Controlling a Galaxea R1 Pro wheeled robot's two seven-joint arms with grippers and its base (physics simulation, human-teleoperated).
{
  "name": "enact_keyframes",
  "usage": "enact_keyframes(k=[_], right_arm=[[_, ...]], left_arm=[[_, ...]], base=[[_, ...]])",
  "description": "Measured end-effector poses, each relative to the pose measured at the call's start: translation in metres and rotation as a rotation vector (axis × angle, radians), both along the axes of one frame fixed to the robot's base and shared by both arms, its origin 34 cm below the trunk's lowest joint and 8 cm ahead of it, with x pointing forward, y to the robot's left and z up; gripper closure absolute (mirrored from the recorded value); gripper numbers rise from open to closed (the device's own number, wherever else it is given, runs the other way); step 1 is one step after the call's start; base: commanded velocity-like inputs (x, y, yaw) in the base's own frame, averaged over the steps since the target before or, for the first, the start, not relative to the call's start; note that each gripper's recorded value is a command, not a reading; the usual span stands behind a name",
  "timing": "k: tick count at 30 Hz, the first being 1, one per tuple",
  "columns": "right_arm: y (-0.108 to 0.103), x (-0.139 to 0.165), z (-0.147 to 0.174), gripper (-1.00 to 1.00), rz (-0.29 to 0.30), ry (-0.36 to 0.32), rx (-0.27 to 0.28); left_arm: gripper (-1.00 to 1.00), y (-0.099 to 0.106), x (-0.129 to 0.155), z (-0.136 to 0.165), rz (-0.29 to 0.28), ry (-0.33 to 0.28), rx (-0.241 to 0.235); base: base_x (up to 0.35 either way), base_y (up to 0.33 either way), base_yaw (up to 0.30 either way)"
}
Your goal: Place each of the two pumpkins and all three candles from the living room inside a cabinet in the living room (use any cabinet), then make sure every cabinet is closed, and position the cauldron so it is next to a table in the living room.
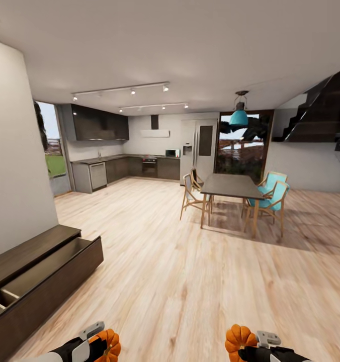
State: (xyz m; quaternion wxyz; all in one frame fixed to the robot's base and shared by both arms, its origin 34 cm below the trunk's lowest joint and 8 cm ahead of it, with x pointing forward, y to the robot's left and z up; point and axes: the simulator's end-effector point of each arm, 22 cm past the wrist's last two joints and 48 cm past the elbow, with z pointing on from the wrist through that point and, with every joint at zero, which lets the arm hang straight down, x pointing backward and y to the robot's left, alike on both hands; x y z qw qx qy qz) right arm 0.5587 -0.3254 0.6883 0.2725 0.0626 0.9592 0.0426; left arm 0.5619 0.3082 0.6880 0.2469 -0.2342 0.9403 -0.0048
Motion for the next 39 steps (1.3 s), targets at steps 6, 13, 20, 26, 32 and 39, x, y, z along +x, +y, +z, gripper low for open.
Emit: enact_keyframes(k=[6,13,20,26,32,39], right_arm=[[0.0,-0.0001,-0.0001,1.0,0.0,0.0,0.0],[0.0009,-0.0001,-0.0003,1.0,0.004,0.001,-0.002],[0.0041,-0.0003,-0.0007,1.0,0.01,0.002,-0.001],[0.0045,-0.0002,-0.0007,1.0,0.012,0.002,-0.002],[0.0046,-0.0002,-0.0007,1.0,0.012,0.002,-0.002],[0.0047,-0.0002,-0.0007,1.0,0.011,0.002,-0.001]], left_arm=[[1.0,-0.0009,-0.0002,-0.0003,0.0,0.001,-0.001],[1.0,-0.0012,-0.0002,-0.0003,-0.002,0.001,-0.001],[1.0,-0.0059,0.0,-0.0006,-0.004,0.001,-0.007],[1.0,-0.0083,0.0001,-0.0007,-0.007,0.001,-0.008],[1.0,-0.009,0.0001,-0.0007,-0.008,0.001,-0.009],[1.0,-0.0095,0.0004,-0.0006,-0.008,0.0,-0.009]], base=[[0.324,-0.135,0.0],[0.302,-0.201,0.0],[0.298,-0.212,0.0],[0.295,-0.219,0.0],[0.295,-0.219,0.183],[0.295,-0.219,0.28]])
